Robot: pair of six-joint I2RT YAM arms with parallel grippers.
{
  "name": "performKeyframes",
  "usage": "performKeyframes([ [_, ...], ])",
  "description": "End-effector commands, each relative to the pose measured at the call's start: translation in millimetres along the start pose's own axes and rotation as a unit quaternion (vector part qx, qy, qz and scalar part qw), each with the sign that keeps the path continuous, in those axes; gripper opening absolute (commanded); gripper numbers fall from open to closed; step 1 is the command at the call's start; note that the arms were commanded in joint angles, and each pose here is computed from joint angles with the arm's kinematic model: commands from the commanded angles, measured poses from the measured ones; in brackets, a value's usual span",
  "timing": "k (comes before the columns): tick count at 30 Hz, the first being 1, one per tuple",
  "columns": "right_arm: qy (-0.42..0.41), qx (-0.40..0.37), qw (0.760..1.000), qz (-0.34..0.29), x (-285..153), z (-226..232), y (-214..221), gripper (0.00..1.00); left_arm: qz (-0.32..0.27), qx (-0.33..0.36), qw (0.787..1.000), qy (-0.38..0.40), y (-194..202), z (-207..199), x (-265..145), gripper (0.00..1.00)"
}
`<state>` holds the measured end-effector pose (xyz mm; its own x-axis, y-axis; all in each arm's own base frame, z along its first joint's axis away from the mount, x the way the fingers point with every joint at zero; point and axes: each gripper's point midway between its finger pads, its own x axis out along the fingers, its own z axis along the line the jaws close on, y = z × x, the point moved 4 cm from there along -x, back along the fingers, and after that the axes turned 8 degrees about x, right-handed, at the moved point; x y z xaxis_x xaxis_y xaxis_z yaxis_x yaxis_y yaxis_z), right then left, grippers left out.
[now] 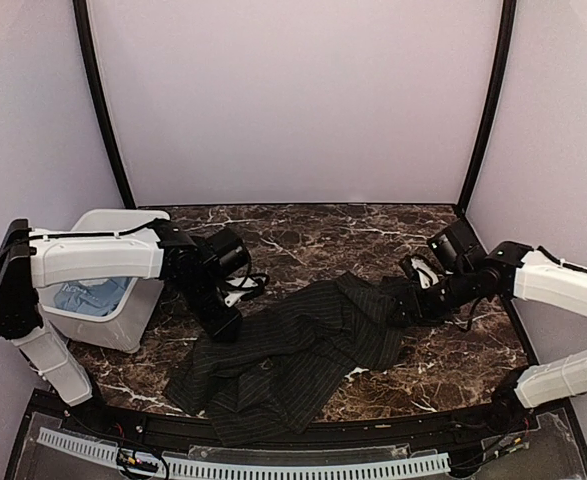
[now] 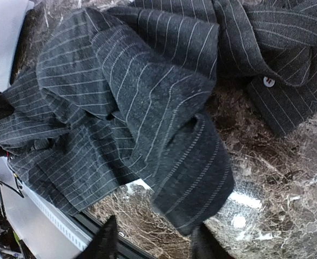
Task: Fold and stack the mixed laundry pile
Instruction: Adjust the crumpled shirt at the center of the board.
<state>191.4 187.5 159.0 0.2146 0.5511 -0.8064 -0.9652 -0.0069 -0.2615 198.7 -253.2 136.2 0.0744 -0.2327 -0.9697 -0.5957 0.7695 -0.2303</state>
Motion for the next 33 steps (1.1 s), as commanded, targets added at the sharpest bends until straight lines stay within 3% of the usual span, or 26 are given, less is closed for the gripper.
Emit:
performKeyframes([
  [1, 0.025, 0.008, 0.999, -0.031, -8.0, 4.2, -13.9, 0.97, 0.031, 0.007, 0.999, -0.014, -3.9, 5.6, 0.7, 0.49],
  [5, 0.022, 0.008, 0.994, -0.109, -32.3, -0.6, -72.3, 0.99, -0.028, 0.019, 0.999, -0.024, -28.8, 7.1, -21.8, 0.66],
  [10, 0.081, 0.039, 0.985, -0.148, -19.9, -46.4, -128.1, 0.95, -0.127, 0.018, 0.991, -0.048, -70.0, 21.4, -62.5, 0.72],
  [14, 0.141, 0.036, 0.981, -0.131, 5.9, -72.7, -151.4, 0.91, -0.188, 0.016, 0.980, -0.068, -113.9, 35.3, -79.8, 0.75],
  [17, 0.145, 0.037, 0.983, -0.109, 25.0, -82.0, -156.7, 0.92, -0.226, 0.032, 0.973, -0.034, -147.8, 28.6, -79.2, 0.77],
  [24, 0.142, 0.049, 0.986, -0.073, 54.4, -105.3, -159.4, 0.92, -0.266, 0.085, 0.959, 0.044, -201.2, 8.3, -37.5, 0.79],
  [28, 0.118, 0.055, 0.990, -0.051, 71.3, -110.5, -155.0, 0.83, -0.245, 0.122, 0.959, 0.072, -207.1, -16.3, -2.2, 0.78],
  [33, 0.091, 0.056, 0.994, -0.028, 89.7, -112.3, -152.1, 0.47, -0.223, 0.120, 0.962, 0.103, -204.3, -25.7, 28.6, 0.65],
])
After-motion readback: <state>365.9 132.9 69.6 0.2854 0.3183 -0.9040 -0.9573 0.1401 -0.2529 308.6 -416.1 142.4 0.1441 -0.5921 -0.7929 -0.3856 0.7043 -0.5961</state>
